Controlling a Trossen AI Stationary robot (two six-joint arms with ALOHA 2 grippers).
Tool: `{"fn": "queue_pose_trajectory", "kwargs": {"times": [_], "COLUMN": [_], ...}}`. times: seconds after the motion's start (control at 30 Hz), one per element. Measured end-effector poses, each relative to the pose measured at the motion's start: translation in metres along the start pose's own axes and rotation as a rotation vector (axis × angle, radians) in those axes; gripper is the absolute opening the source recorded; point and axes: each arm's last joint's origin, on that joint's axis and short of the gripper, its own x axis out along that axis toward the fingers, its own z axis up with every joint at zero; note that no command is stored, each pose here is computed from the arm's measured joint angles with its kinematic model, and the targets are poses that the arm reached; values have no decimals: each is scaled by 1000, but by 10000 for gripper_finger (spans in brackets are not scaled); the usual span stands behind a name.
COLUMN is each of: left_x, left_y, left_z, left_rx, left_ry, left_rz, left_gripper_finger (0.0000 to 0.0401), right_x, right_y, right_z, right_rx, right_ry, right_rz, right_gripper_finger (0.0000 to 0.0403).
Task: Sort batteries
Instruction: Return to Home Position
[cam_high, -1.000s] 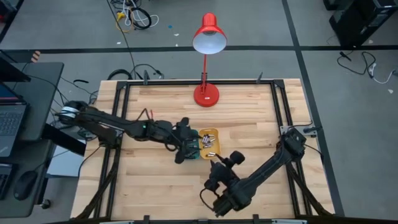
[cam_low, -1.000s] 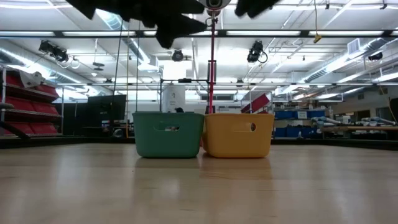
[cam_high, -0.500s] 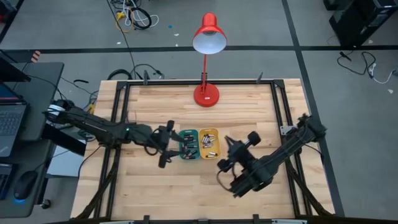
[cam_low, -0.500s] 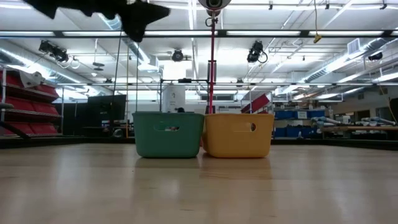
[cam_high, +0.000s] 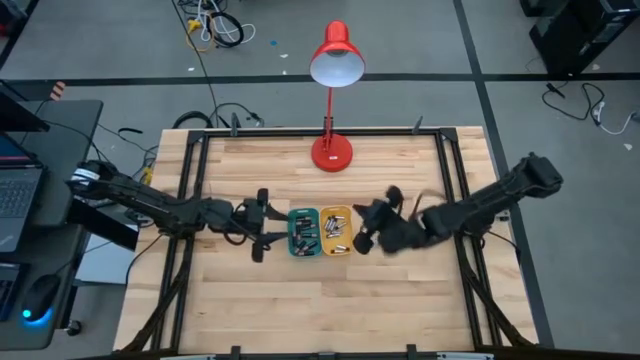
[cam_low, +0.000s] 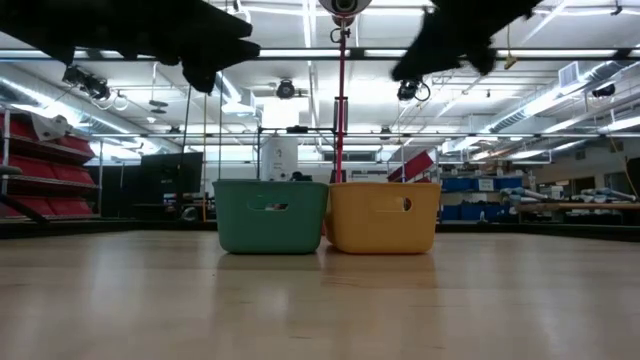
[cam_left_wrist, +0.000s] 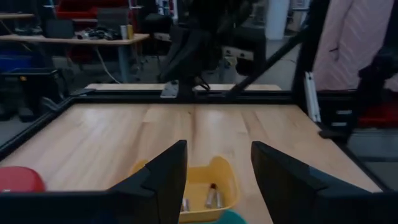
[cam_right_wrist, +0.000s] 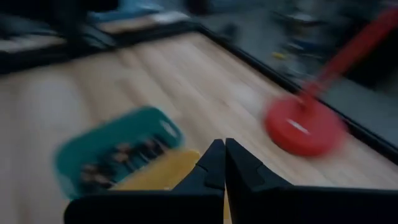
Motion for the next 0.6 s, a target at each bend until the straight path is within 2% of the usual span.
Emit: {"fn": "queue_pose_trajectory", "kwargs": {"times": [0.1,0.27,0.47,0.6], "left_x": [1,1,-1,-14], "left_y": [4,8,10,20], "left_z": [1,2,2,7], "left_rx": [13,92,98,101], "left_ry": [-5,-10,4,45], "left_rz": [22,42,68,106], "left_gripper_finger": [193,193,176,155], "right_x": [19,29,12,-8], "right_y": [-15,-43,-73,-94], "right_z": [6,6,1,-3], "right_rx": [-10,-26,-47,-22], "right_ry": [-84,-191,-277,-339], "right_rz": [163,280,342,389], "right_gripper_finger": [0,0,0,0]}}
